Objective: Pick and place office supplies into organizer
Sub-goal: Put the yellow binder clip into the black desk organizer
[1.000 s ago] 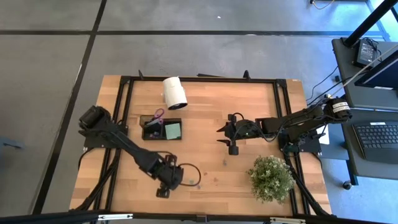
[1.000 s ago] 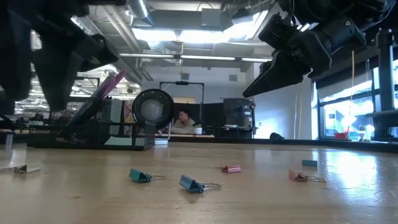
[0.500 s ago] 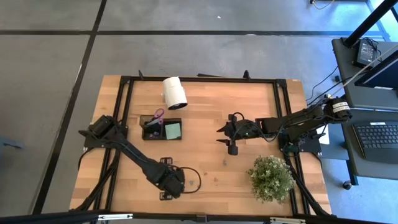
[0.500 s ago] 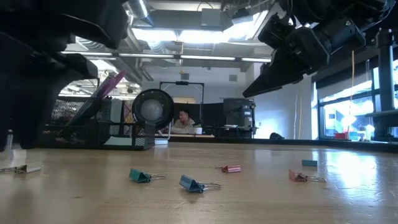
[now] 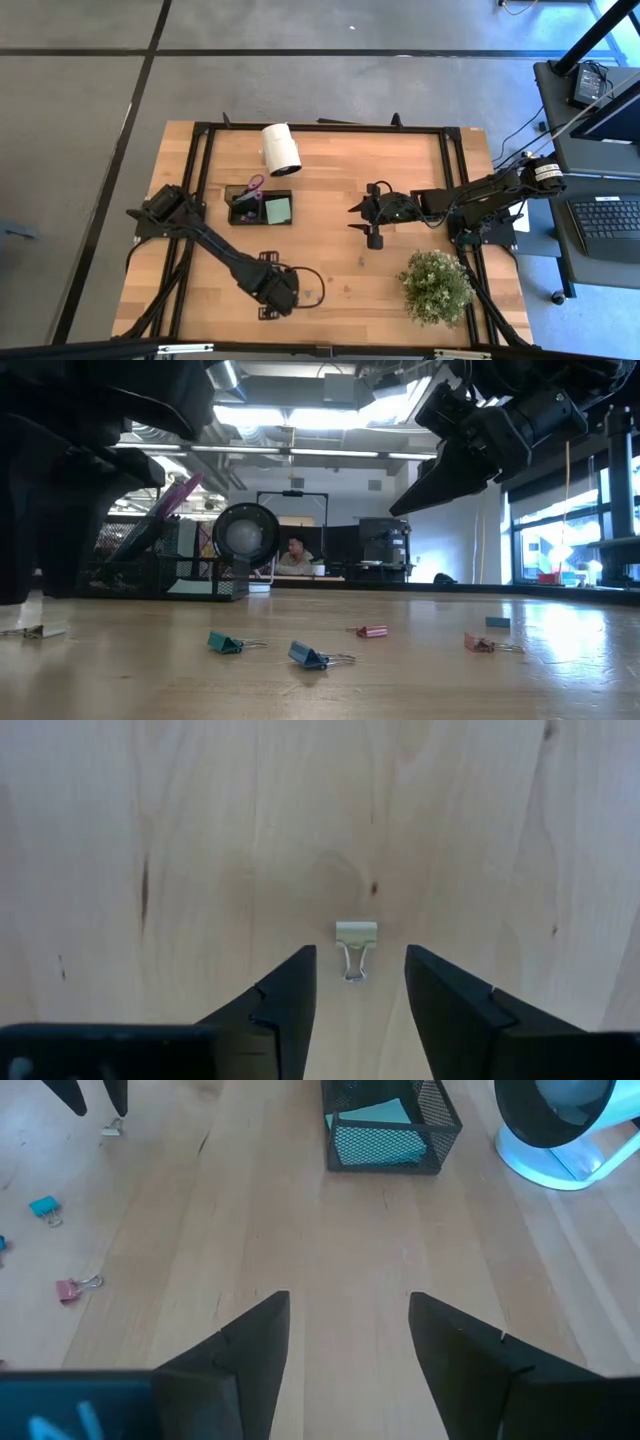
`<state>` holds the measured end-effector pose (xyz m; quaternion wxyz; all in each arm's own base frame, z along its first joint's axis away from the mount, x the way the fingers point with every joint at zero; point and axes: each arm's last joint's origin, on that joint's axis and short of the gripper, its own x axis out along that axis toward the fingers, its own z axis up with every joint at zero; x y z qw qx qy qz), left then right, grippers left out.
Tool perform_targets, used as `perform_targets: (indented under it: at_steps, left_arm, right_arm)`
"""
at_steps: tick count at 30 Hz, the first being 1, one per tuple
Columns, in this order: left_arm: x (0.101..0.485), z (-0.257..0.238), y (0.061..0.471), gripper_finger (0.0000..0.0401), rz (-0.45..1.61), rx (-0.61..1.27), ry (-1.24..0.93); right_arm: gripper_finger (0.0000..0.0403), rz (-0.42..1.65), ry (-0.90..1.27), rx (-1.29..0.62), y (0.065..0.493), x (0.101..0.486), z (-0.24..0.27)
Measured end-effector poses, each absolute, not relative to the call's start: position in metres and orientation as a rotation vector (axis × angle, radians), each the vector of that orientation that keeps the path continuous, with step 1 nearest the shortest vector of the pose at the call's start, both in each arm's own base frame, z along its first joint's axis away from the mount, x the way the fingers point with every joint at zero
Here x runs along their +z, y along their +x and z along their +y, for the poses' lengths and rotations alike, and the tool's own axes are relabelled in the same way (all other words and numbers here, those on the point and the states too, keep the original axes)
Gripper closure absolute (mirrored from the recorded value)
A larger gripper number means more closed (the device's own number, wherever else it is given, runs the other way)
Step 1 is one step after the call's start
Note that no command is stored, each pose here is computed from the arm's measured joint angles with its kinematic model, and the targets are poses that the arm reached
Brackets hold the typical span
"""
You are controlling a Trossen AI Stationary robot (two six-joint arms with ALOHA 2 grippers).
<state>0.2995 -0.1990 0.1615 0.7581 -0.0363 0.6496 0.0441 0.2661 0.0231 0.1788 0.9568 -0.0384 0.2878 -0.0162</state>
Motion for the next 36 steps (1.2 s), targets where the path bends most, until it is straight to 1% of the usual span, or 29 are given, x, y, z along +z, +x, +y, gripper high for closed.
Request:
perform_targets:
  at_steps: [11,14,30,36]
  left_arm:
    - [0.161,-0.195,0.303,0.0226,1.422,0.075,-0.077]
    - [0.161,-0.196,0.302,0.0226,1.422,0.052,-0.051]
    - [0.161,-0.198,0.303,0.0225,1.389,0.051,-0.042]
    - [0.145,-0.203,0.304,0.0227,1.439,0.045,-0.03]
  right_arm:
    - [0.0193,0.589,-0.079,-0.033,0.266,0.178,0.023]
    - [0.0193,0.589,-0.079,-0.033,0.266,0.178,0.023]
    - [0.0193,0.591,-0.079,-0.033,0.266,0.178,0.023]
    - [0.0193,0.591,-0.079,-0.033,0.266,0.178,0.023]
